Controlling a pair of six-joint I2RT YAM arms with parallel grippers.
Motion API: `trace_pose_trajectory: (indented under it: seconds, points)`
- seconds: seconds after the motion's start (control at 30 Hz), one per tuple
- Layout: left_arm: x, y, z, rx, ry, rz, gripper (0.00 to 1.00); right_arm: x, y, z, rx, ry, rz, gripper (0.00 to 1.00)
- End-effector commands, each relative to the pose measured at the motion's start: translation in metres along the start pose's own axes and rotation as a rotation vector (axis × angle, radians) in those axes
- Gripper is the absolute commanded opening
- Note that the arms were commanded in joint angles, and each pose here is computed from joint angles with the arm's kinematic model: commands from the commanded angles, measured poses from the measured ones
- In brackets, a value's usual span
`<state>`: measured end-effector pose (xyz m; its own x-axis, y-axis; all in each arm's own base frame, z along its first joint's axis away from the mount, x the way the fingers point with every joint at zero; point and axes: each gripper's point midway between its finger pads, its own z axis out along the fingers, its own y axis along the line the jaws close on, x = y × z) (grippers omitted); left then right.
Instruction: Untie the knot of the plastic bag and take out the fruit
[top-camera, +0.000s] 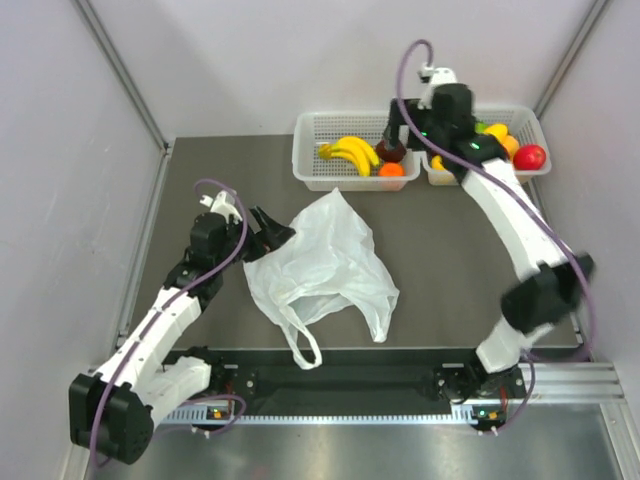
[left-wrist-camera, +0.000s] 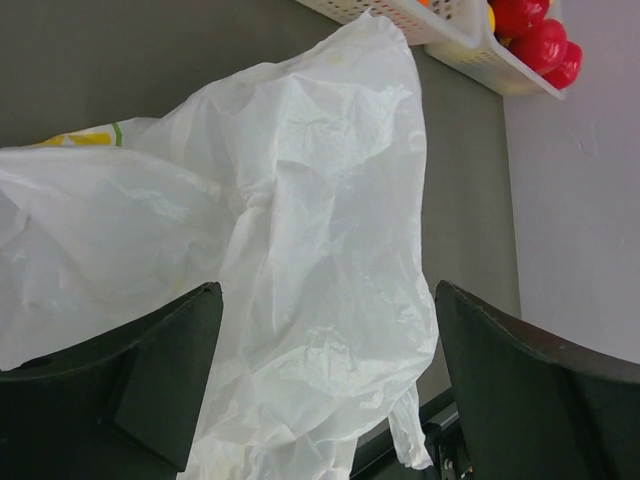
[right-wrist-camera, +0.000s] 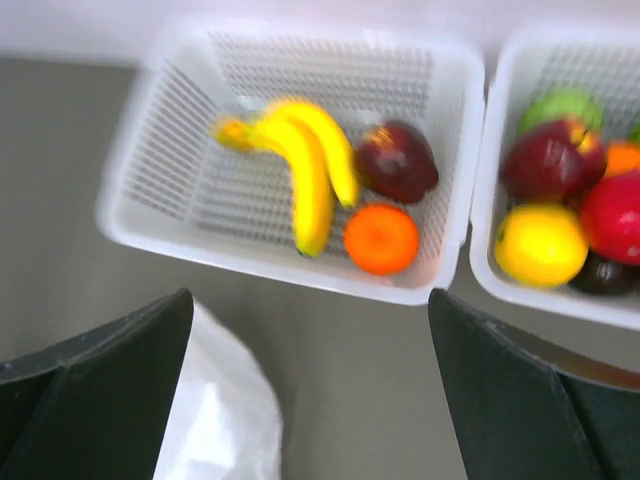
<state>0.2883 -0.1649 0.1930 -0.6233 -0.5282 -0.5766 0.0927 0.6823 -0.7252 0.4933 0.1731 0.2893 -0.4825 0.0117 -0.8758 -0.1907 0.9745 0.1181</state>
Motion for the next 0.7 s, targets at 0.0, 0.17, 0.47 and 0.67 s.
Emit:
trace_pose_trajectory:
  seconds: [0.0,0.17,0.47,0.67]
  points:
    - [-0.019,-0.03,-0.012,0.08,-0.028,0.096,0.92,-0.045,0.027,-0.106,-0.165,-0.216,0.01,1.0]
    - [-0.021,-0.042,-0.021,0.12,-0.022,0.148,0.99,0.015,0.045,-0.181,-0.285,-0.22,0.008,1.0]
    - [-0.02,-0.06,-0.043,0.197,-0.013,0.268,0.99,0.087,0.055,-0.297,-0.537,-0.284,0.038,1.0]
    - [-0.02,-0.069,-0.057,0.241,-0.029,0.326,0.99,0.102,0.041,-0.332,-0.535,-0.324,0.039,1.0]
